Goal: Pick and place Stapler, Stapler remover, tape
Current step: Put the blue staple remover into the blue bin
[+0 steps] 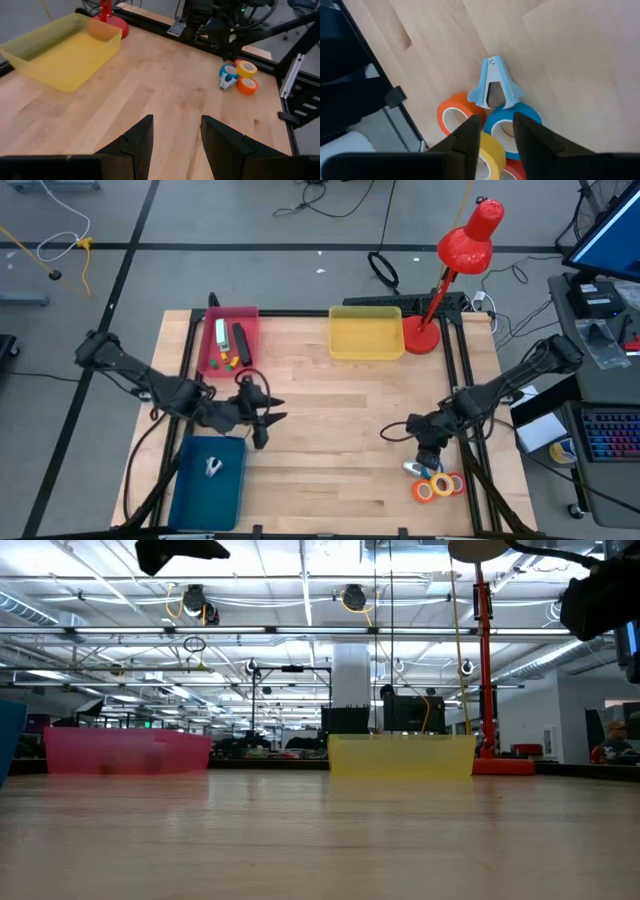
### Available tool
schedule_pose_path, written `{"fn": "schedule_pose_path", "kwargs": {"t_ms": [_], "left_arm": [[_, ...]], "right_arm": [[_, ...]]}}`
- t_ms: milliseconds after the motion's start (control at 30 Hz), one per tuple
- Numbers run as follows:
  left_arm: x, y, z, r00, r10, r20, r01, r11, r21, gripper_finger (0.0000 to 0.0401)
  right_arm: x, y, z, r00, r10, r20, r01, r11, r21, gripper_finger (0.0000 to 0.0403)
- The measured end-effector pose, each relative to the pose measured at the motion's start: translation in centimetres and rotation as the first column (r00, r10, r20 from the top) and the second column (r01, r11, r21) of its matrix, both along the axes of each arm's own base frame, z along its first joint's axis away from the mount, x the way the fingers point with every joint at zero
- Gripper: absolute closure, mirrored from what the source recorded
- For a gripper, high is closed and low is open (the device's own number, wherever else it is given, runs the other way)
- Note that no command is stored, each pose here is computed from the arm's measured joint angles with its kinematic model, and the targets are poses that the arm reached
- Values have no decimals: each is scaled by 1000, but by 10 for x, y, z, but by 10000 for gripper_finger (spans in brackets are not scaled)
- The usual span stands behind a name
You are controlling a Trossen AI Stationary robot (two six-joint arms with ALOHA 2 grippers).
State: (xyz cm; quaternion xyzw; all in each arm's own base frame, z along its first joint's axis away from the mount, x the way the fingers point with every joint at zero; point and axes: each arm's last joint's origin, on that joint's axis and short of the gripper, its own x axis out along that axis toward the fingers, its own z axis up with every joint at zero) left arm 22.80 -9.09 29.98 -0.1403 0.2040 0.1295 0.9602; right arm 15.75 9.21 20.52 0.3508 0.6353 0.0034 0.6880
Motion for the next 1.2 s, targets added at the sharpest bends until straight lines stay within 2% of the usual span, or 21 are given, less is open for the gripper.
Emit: {"fn": "schedule_pose_path", "kwargs": {"t_ms": [167, 333, 733, 1200], "left_arm": [[5, 7, 1, 1000, -23, -3, 23, 1000, 21, 238], [8, 11, -1, 1000, -14, -17, 15, 999, 37, 238], [8, 11, -1, 1000, -19, -18, 20, 999, 48, 238], [8, 11, -1, 1000, -10, -17, 11, 998, 56, 238]], "right_arm": [[0, 0, -14, 999, -23, 24, 22, 999, 30, 241], [0, 0, -22, 998, -47, 38, 45, 998, 45, 218], [2, 0, -26, 998, -21, 57, 21, 1000, 3, 240], [9, 4, -47, 999, 44, -31, -46, 997, -64, 243]]}}
